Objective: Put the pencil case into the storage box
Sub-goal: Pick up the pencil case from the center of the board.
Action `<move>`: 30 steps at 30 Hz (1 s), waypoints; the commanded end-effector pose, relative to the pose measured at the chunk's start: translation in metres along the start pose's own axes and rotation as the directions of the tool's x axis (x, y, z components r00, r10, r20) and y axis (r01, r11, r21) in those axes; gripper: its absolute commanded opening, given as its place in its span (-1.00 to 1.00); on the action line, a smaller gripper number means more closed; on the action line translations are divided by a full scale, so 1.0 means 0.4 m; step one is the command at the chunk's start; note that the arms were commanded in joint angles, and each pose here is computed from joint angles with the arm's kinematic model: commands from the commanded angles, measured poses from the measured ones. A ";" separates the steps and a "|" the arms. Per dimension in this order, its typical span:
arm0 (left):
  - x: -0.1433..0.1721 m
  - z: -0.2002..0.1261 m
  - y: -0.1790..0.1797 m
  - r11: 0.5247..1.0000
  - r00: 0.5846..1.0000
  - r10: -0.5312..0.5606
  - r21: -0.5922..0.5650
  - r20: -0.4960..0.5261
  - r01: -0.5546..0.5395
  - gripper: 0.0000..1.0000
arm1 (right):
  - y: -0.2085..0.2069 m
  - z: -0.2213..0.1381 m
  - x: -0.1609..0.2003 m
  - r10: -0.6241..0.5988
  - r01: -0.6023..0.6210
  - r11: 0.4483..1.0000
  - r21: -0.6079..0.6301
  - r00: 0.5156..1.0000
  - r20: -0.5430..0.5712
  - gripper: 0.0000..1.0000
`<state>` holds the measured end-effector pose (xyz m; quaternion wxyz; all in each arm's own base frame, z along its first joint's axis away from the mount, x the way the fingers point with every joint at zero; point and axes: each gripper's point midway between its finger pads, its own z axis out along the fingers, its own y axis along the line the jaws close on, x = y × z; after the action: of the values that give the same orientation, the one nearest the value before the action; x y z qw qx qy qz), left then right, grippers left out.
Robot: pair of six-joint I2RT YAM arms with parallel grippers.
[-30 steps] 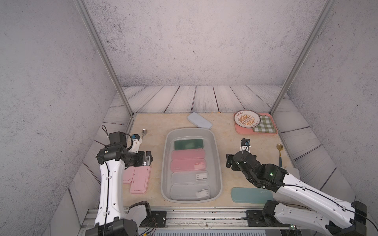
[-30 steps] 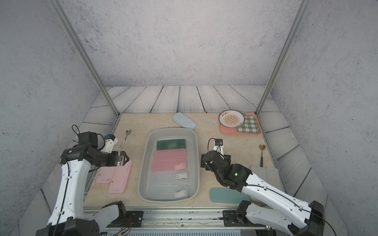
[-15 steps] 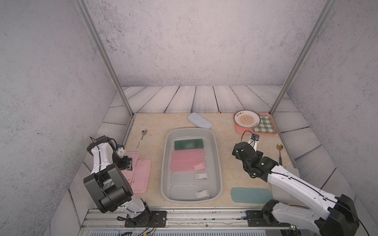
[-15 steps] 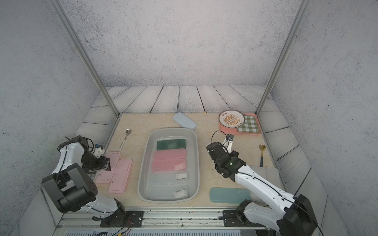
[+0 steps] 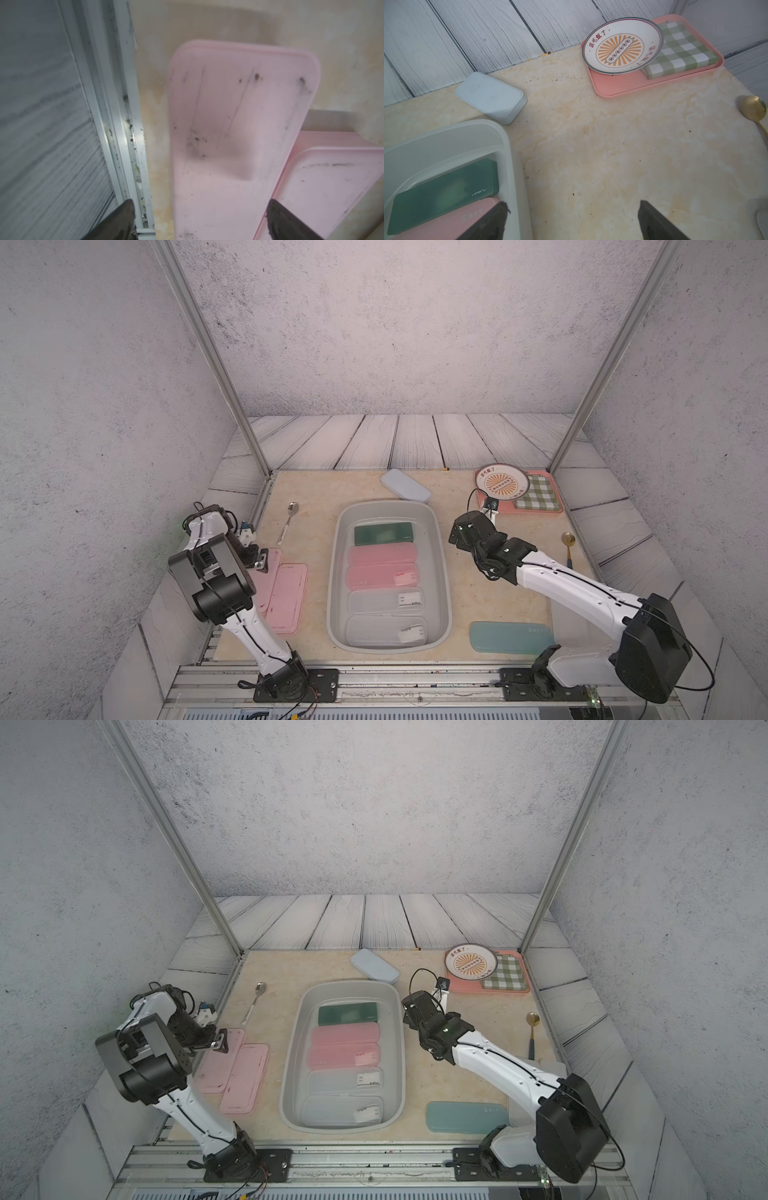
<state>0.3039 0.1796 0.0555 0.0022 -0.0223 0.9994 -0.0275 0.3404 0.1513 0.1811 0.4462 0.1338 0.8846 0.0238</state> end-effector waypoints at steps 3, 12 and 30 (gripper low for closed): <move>-0.010 0.015 -0.055 0.992 1.000 0.014 0.122 -0.025 -0.010 0.99 | 0.007 0.008 0.004 -0.007 0.007 1.000 -0.001 1.000 -0.013 0.98; -0.020 0.079 -0.126 0.984 0.999 -0.012 0.176 -0.043 0.020 0.99 | 0.027 0.013 0.014 -0.019 0.018 0.999 -0.040 0.999 -0.031 0.98; 0.003 0.167 -0.120 0.996 0.993 0.087 0.028 -0.078 -0.085 1.00 | 0.057 0.028 0.026 -0.047 0.043 0.996 -0.080 0.997 -0.054 0.98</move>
<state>0.3155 0.1278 0.0216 -0.0047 0.0045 0.9987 -0.0512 0.3442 0.1711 0.1715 0.4302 0.1021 0.8953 0.0535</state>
